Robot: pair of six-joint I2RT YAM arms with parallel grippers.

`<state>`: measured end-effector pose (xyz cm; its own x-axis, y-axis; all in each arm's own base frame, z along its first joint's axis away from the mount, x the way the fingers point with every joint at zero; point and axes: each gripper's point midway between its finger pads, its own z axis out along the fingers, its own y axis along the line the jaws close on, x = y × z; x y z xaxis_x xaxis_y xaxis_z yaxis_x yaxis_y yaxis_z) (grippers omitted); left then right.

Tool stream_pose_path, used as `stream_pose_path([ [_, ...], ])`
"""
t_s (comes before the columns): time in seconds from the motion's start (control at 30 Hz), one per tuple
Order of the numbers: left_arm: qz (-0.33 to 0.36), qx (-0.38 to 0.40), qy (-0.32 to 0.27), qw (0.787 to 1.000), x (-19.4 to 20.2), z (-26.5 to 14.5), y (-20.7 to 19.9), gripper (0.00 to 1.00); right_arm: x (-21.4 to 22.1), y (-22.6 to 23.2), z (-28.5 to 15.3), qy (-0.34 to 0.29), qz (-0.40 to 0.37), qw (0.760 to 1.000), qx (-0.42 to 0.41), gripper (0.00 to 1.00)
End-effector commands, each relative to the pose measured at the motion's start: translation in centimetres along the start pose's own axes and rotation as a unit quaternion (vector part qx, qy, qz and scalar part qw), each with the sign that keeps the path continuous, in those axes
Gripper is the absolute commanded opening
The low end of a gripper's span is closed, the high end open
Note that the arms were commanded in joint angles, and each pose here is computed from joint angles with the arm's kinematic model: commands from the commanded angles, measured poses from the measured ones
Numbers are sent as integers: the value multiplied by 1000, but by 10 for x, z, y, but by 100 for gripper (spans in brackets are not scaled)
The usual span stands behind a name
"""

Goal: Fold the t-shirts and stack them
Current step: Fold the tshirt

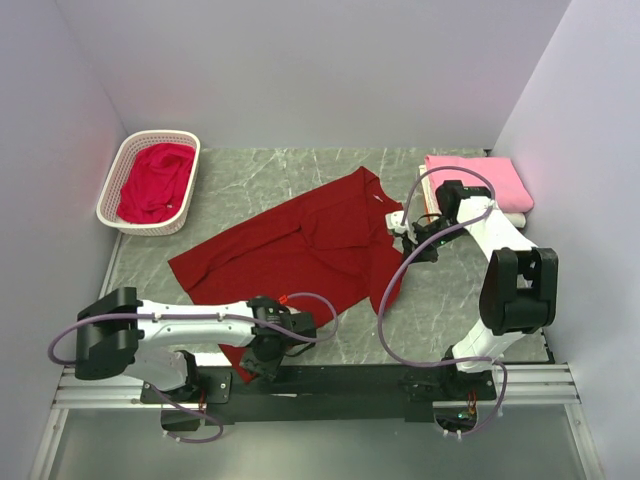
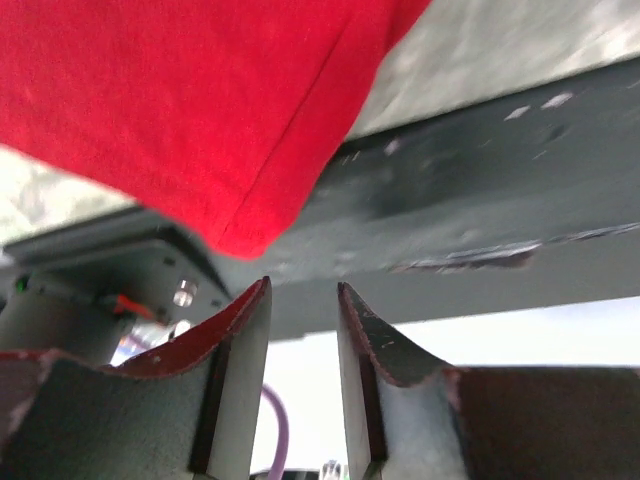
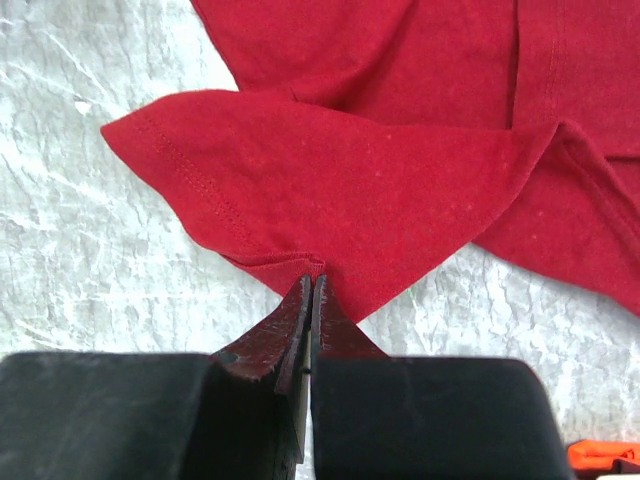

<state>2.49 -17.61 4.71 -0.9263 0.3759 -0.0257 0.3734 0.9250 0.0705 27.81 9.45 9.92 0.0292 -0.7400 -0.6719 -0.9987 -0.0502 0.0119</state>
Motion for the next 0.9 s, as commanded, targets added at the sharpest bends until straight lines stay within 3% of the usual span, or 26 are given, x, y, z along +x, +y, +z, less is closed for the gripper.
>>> stream_pose_path([
  [0.0, -7, -28, 40, 999, 18, -6, 10, 38, -14, -4, -7, -26, -19, 999, 7, 0],
  [0.17, -4, -49, 36, 998, 11, 6, 8, 38, -13, -5, -6, -28, -14, 1000, 4, 0],
  [0.37, 12, -127, 42, 991, 4, 27, 23, 38, -12, -4, -11, -27, -11, 1000, 6, 0],
  [0.53, 13, -134, 29, 991, -10, 32, 20, 36, -13, -1, -10, -27, -13, 1000, 1, 0],
  [0.63, 21, -121, 33, 992, -10, 35, 15, 30, -6, -2, -17, -27, -1, 1000, 11, 0],
  [0.77, 21, -115, 38, 992, -6, 33, 16, 10, -5, -4, -25, -23, 1, 1000, 19, 0],
  [0.87, 13, -103, 25, 994, -8, 23, 16, 5, -8, -7, -34, -25, 0, 999, 30, 0],
])
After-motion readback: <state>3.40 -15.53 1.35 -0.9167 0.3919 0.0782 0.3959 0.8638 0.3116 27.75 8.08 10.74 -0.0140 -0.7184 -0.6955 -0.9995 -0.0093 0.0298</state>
